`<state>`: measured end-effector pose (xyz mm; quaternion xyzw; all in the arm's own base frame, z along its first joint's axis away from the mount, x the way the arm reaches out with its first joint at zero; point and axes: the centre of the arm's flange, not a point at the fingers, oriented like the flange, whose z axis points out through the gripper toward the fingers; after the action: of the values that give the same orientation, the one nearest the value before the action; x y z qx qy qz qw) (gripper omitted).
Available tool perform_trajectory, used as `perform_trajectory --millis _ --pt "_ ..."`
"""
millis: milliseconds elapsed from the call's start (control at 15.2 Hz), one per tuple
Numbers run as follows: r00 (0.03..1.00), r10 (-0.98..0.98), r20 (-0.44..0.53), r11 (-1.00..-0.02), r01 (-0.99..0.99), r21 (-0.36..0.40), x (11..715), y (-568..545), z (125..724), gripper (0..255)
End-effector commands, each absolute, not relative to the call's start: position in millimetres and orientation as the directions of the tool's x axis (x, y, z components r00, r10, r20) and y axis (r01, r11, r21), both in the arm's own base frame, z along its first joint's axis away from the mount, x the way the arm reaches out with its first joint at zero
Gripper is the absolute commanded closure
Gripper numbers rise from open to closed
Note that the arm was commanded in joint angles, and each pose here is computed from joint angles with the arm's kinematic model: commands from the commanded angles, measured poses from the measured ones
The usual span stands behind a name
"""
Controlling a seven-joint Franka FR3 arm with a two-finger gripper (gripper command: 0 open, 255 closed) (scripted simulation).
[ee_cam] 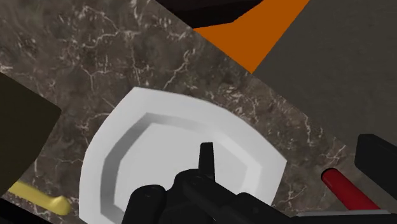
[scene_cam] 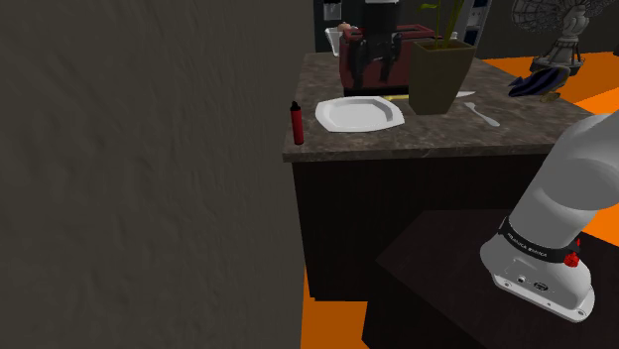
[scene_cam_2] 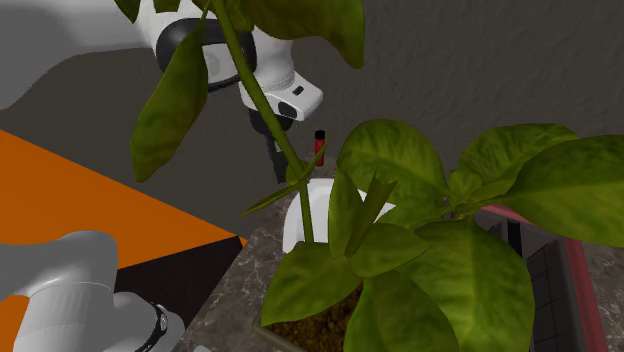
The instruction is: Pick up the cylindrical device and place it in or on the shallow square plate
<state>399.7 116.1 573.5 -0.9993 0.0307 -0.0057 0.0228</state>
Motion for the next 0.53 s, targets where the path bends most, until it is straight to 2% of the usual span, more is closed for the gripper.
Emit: perform_trajectory --millis 0,462 --pt "0.997 -0.073 0.008 -0.997 -0.073 -0.041 419 135 570 0" --pt "0.994 -0.109 0.001 -0.994 -0.109 -0.02 487 201 557 0"
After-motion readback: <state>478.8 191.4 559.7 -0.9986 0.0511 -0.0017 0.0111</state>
